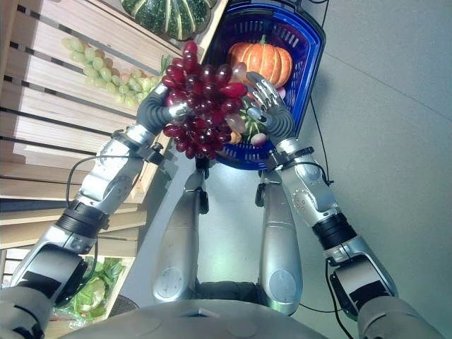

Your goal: Pick up fruits and vegetables into the basket

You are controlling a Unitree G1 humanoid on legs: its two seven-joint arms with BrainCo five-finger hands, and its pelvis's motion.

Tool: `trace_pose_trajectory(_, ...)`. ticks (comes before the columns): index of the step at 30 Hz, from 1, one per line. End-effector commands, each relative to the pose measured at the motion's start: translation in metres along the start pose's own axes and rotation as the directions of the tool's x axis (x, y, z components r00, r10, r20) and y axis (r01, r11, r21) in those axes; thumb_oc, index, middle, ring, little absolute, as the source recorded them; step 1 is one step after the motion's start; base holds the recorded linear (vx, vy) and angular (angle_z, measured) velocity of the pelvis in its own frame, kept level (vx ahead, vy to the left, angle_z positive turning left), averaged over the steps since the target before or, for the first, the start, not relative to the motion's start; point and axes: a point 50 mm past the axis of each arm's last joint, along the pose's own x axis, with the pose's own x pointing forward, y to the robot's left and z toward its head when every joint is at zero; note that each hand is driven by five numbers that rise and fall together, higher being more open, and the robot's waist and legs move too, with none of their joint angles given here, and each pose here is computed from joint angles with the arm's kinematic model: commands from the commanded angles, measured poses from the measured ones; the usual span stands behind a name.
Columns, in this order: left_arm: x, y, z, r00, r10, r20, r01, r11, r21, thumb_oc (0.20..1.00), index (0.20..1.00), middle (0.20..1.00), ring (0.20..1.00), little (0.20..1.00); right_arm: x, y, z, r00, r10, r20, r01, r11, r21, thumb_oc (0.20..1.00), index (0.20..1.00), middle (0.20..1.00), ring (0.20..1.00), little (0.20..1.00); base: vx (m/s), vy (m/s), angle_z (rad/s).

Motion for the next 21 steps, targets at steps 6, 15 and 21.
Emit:
trace_pose_trajectory(6, 0.015, -0.028, 0.026, 0.992, -0.053, 0.116, 0.051, 0.999, 0.016, 0.2, 0.2, 0.2, 0.2, 0.2, 0.007, 0.026, 0.015, 0.993, 0.098, 0.073, -0.088, 0.989, -0.121, 1.0, 1.0, 1.0, 1.0, 1.0, 0.0, 0.0, 0.0)
trace_pose_trajectory(15, 0.015, -0.029, 0.024, 0.99, 0.05, 0.129, -0.046, 0.998, -0.031, 0.2, 0.2, 0.2, 0.2, 0.2, 0.008, 0.035, 0.019, 0.986, 0.143, 0.088, -0.134, 0.986, -0.104, 1.0, 1.0, 1.0, 1.0, 1.0, 0.0, 0.0, 0.0)
trace_pose_trajectory(21, 0.013, -0.026, 0.025, 0.981, 0.127, 0.15, -0.11, 0.987, -0.117, 0.2, 0.2, 0.2, 0.2, 0.2, 0.008, 0.04, 0.019, 0.984, 0.151, 0.093, -0.138, 0.981, -0.138, 1.0, 1.0, 1.0, 1.0, 1.0, 0.0, 0.0, 0.0)
